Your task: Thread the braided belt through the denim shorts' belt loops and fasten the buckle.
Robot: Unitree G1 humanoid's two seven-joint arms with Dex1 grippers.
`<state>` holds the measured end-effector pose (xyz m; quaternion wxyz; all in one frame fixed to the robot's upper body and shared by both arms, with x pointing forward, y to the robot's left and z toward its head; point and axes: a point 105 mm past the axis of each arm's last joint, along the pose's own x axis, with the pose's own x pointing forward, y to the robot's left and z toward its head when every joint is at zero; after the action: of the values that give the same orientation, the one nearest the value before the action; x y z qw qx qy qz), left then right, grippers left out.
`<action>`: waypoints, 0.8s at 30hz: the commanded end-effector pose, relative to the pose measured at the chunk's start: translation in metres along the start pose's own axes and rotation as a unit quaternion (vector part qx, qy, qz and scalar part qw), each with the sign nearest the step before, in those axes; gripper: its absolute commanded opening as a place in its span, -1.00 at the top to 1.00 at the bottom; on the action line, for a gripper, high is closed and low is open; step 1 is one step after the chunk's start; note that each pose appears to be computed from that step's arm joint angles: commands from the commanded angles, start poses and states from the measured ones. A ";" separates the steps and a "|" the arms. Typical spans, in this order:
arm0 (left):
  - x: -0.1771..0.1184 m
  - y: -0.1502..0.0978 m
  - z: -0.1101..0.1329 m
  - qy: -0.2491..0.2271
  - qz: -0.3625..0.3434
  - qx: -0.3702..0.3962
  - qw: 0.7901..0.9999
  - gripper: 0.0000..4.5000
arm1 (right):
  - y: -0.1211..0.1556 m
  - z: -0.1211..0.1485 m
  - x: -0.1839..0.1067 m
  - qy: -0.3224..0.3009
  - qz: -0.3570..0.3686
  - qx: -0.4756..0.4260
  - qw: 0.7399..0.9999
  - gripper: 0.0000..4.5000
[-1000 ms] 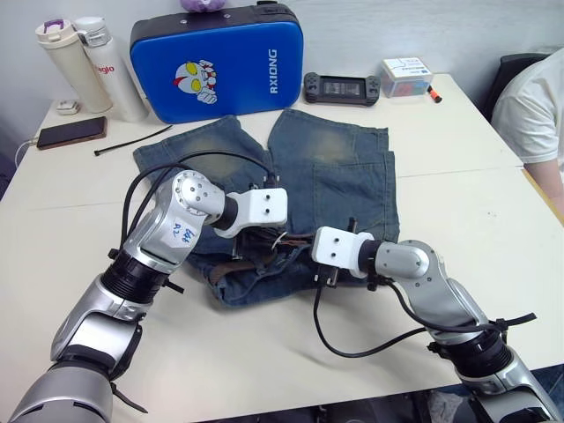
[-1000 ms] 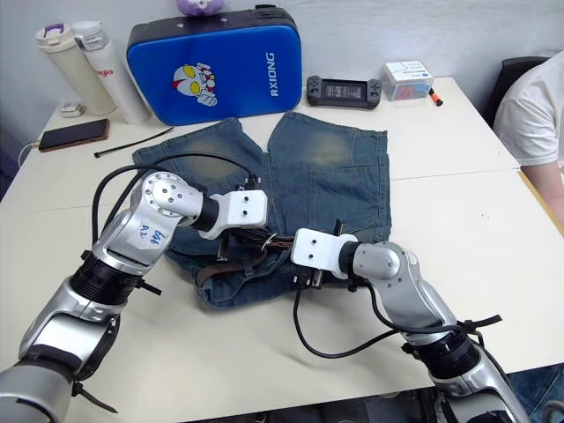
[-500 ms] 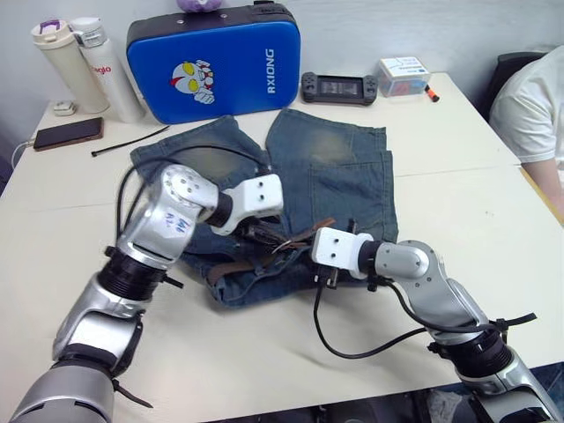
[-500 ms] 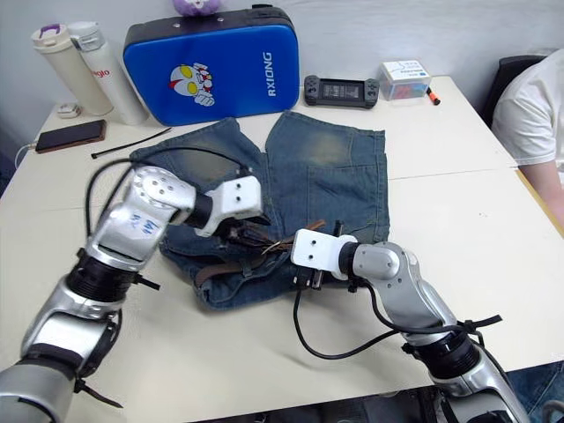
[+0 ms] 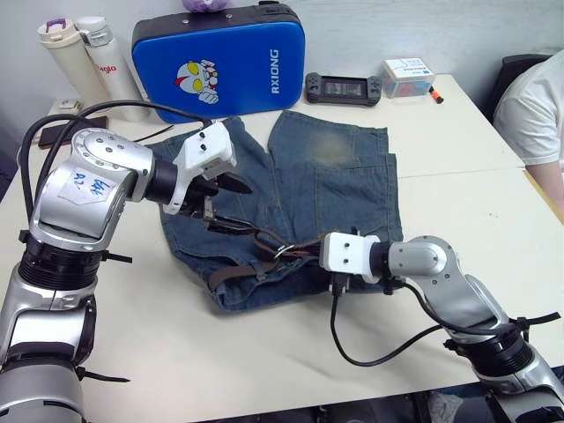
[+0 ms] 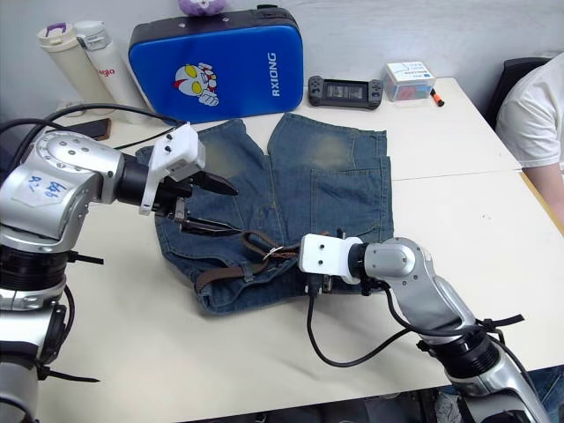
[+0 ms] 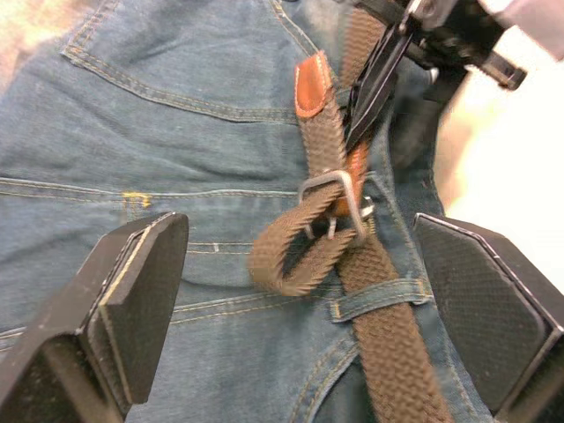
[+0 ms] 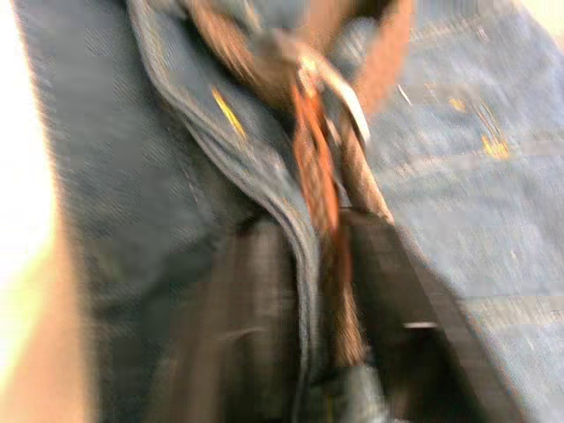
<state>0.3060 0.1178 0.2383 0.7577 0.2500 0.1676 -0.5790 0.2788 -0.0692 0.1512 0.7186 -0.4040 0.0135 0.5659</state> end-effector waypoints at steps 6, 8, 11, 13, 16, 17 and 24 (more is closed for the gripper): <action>-0.016 -0.014 -0.013 0.024 -0.012 0.001 1.000 -1.00 | -0.009 0.031 -0.049 -0.046 0.032 0.063 0.996 -0.97; -0.017 -0.018 -0.017 0.027 -0.022 -0.008 0.999 -1.00 | -0.009 0.037 -0.057 -0.059 0.043 0.091 0.993 -0.97; -0.011 -0.022 -0.024 0.032 -0.030 -0.018 0.999 -0.69 | -0.015 0.041 -0.067 -0.063 0.038 0.117 0.990 -1.00; -0.002 -0.022 -0.033 0.044 -0.027 -0.017 0.998 -0.30 | -0.022 0.040 -0.071 -0.061 0.023 0.123 0.990 -1.00; 0.011 -0.026 -0.041 0.051 -0.034 -0.016 0.998 0.33 | -0.028 0.039 -0.073 -0.056 0.004 0.124 0.991 -1.00; 0.016 -0.028 -0.042 0.043 -0.040 -0.024 0.998 0.48 | -0.029 0.039 -0.074 -0.055 0.000 0.125 0.991 -1.00; 0.040 -0.050 -0.078 0.087 -0.076 -0.023 0.993 0.96 | -0.036 0.037 -0.080 -0.037 -0.025 0.124 0.991 -1.00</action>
<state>0.2757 0.1216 0.1488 0.7111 0.2360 0.2696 -0.6049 0.2649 -0.1113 0.2200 0.7728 -0.2779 0.0721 0.5660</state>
